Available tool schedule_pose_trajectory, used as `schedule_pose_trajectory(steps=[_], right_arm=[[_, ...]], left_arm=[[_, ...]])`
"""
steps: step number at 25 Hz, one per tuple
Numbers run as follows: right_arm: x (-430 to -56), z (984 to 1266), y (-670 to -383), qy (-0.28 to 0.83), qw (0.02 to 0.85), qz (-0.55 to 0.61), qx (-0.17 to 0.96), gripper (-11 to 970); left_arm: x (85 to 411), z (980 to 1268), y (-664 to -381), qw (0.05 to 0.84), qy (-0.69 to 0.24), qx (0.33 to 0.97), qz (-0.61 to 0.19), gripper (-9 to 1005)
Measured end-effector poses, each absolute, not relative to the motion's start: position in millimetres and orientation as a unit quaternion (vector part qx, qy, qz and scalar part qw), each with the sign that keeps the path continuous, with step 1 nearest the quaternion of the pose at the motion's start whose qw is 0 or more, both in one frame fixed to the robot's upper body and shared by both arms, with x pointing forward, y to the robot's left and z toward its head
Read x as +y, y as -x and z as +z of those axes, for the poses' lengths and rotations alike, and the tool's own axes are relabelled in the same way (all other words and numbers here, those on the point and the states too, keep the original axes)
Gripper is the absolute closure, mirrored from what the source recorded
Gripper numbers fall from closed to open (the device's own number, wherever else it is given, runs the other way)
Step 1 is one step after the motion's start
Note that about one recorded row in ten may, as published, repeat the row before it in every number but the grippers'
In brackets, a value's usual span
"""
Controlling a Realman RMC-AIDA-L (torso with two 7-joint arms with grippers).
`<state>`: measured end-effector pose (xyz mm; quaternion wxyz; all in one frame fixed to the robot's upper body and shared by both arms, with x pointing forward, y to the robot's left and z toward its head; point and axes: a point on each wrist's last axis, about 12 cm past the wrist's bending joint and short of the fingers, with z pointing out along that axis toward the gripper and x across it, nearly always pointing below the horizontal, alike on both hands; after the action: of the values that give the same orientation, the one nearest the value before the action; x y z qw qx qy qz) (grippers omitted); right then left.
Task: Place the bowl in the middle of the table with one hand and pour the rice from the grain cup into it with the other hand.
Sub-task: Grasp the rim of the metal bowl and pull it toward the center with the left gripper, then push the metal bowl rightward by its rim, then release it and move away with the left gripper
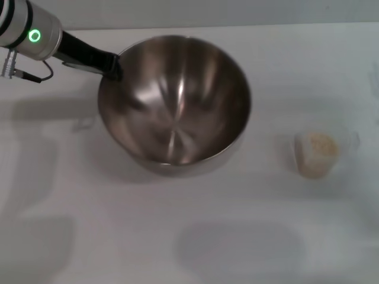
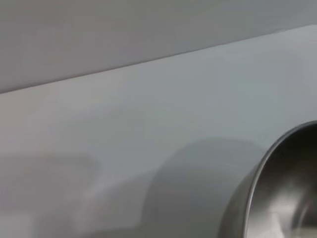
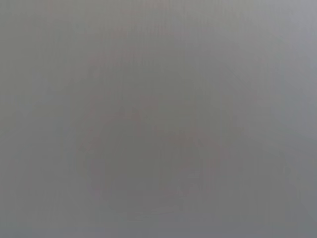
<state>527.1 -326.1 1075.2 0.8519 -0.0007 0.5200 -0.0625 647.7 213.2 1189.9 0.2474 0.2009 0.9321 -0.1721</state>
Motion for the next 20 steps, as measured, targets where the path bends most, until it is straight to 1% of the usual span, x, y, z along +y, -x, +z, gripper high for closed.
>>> schedule_pose_trajectory(steps=[4,7,9,16,20], right_arm=[[-326.2,1075.2,-526.7,0.001,0.852,-0.063,0.52,322],[-326.3,1075.1,-526.6,0.001,0.852,-0.063,0.52,322],[-326.3,1075.1,-526.6,0.0,0.852,-0.062,0.52,322],[-326.3,1075.1,-526.6,0.0,0.852,-0.062,0.52,321],[-326.3,1075.1,-526.6,0.0,0.852,-0.062,0.52,321]], left_arm=[[204.2,1196.7,-646.2,0.251,-0.21,0.921,-0.213,948],[199.4,1198.5,-646.1,0.253,-0.215,0.917,-0.222,948],[190.6,1200.1,-645.9,0.254,-0.221,0.911,-0.236,947],[176.9,1199.9,-647.0,0.257,-0.229,0.904,-0.253,946],[171.5,1192.8,-648.2,0.255,-0.226,0.905,-0.255,945]])
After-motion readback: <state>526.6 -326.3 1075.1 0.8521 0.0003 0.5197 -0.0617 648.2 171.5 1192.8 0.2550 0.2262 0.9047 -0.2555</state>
